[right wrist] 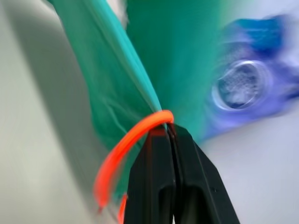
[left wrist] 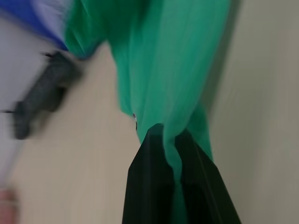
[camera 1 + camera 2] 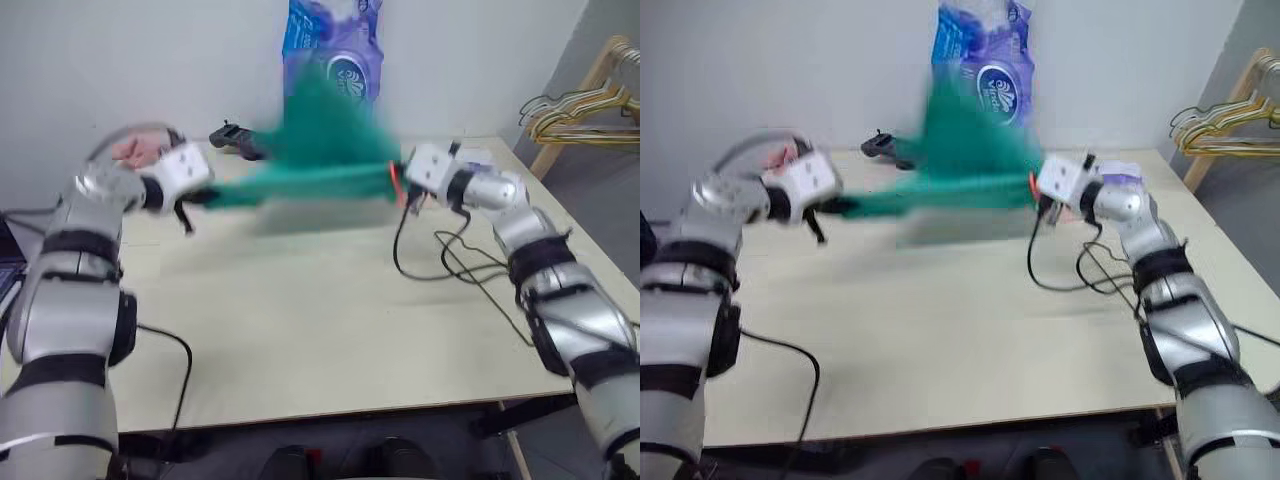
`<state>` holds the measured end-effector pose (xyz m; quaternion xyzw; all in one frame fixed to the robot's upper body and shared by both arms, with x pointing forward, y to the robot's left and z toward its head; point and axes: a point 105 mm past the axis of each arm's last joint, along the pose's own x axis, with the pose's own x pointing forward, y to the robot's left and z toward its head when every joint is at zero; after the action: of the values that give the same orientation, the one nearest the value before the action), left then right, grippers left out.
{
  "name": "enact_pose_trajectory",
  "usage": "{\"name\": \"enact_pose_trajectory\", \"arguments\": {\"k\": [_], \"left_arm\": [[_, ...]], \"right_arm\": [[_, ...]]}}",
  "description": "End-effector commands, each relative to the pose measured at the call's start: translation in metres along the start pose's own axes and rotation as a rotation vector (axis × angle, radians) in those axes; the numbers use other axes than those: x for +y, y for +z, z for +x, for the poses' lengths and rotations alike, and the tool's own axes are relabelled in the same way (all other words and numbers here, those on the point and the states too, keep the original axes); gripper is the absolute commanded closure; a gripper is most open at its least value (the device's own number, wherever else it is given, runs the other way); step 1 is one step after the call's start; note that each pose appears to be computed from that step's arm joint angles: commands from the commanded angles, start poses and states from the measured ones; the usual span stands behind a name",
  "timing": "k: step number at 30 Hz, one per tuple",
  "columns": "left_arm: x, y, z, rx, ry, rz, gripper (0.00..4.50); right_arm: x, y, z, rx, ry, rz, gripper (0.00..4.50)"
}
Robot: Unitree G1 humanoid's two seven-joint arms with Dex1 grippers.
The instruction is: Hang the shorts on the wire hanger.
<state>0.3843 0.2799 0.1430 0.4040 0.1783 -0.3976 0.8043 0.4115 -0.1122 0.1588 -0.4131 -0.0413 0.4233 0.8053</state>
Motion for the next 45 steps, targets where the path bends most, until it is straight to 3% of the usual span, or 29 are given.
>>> {"name": "enact_pose_trajectory", "arguments": {"k": [1, 2, 4, 6, 10, 14, 15, 16, 17, 18, 19, 20, 21, 23, 25, 29, 36, 39, 42, 45], "left_arm": [[-0.049, -0.039, -0.021, 0.056, -0.181, -0.045, 4.47], [-0.066, -0.044, -0.023, 0.056, -0.235, -0.064, 4.47], [-0.114, -0.051, -0.028, 0.075, -0.366, -0.072, 4.47], [-0.135, -0.039, -0.029, 0.057, -0.409, -0.078, 4.47], [-0.17, -0.022, -0.043, 0.079, -0.57, -0.102, 4.47], [-0.191, -0.01, -0.062, 0.106, -0.765, -0.124, 4.47], [-0.137, -0.005, -0.037, 0.062, -0.533, -0.044, 4.47], [-0.06, 0.009, -0.011, 0.041, -0.185, 0.038, 4.47], [0.015, 0.039, -0.001, 0.021, 0.16, 0.124, 4.47], [0.093, 0.082, -0.023, 0.01, 0.588, 0.198, 4.47], [0.139, 0.117, -0.063, -0.011, 0.908, 0.238, 4.47], [0.164, 0.144, -0.103, -0.038, 1.14, 0.276, 4.47], [0.177, 0.166, -0.138, -0.089, 1.277, 0.285, 4.47], [0.179, 0.181, -0.155, -0.117, 1.287, 0.34, 4.47], [0.177, 0.176, -0.148, -0.109, 1.237, 0.348, 4.47], [0.158, 0.134, -0.099, -0.05, 0.983, 0.264, 4.47], [0.099, 0.066, -0.03, 0.012, 0.559, 0.151, 4.47], [0.051, 0.024, 0.0, 0.043, 0.34, 0.094, 4.47], [-0.012, -0.014, 0.015, 0.083, 0.062, 0.082, 4.47], [-0.068, -0.027, 0.008, 0.1, -0.169, 0.078, 4.47]], "right_arm": [[0.035, 0.002, -0.024, 0.033, 0.123, 0.053, 4.5], [0.046, 0.003, -0.029, 0.039, 0.144, 0.075, 4.5], [0.101, -0.001, -0.048, 0.079, 0.325, 0.129, 4.5], [0.132, 0.004, -0.062, 0.091, 0.429, 0.171, 4.5], [0.159, 0.014, -0.075, 0.106, 0.551, 0.169, 4.5], [0.16, 0.022, -0.08, 0.09, 0.643, 0.192, 4.5], [0.111, 0.012, -0.057, 0.107, 0.468, 0.149, 4.5], [0.042, 0.007, -0.035, 0.12, 0.226, 0.079, 4.5], [-0.029, 0.011, -0.022, 0.138, -0.042, -0.008, 4.5], [-0.109, 0.031, -0.029, 0.159, -0.391, -0.133, 4.5], [-0.166, 0.055, -0.052, 0.165, -0.679, -0.247, 4.5], [-0.2, 0.079, -0.077, 0.14, -0.874, -0.315, 4.5], [-0.212, 0.097, -0.086, 0.091, -0.919, -0.349, 4.5], [-0.204, 0.109, -0.077, -0.014, -0.841, -0.356, 4.5], [-0.19, 0.099, -0.065, -0.047, -0.765, -0.318, 4.5], [-0.151, 0.068, -0.042, -0.06, -0.581, -0.21, 4.5], [-0.102, 0.046, -0.025, -0.073, -0.375, -0.119, 4.5], [-0.06, 0.022, -0.021, -0.032, -0.259, -0.035, 4.5], [0.012, 0.001, -0.023, 0.034, -0.012, 0.019, 4.5], [0.082, 0.002, -0.041, 0.043, 0.278, 0.113, 4.5]]}}
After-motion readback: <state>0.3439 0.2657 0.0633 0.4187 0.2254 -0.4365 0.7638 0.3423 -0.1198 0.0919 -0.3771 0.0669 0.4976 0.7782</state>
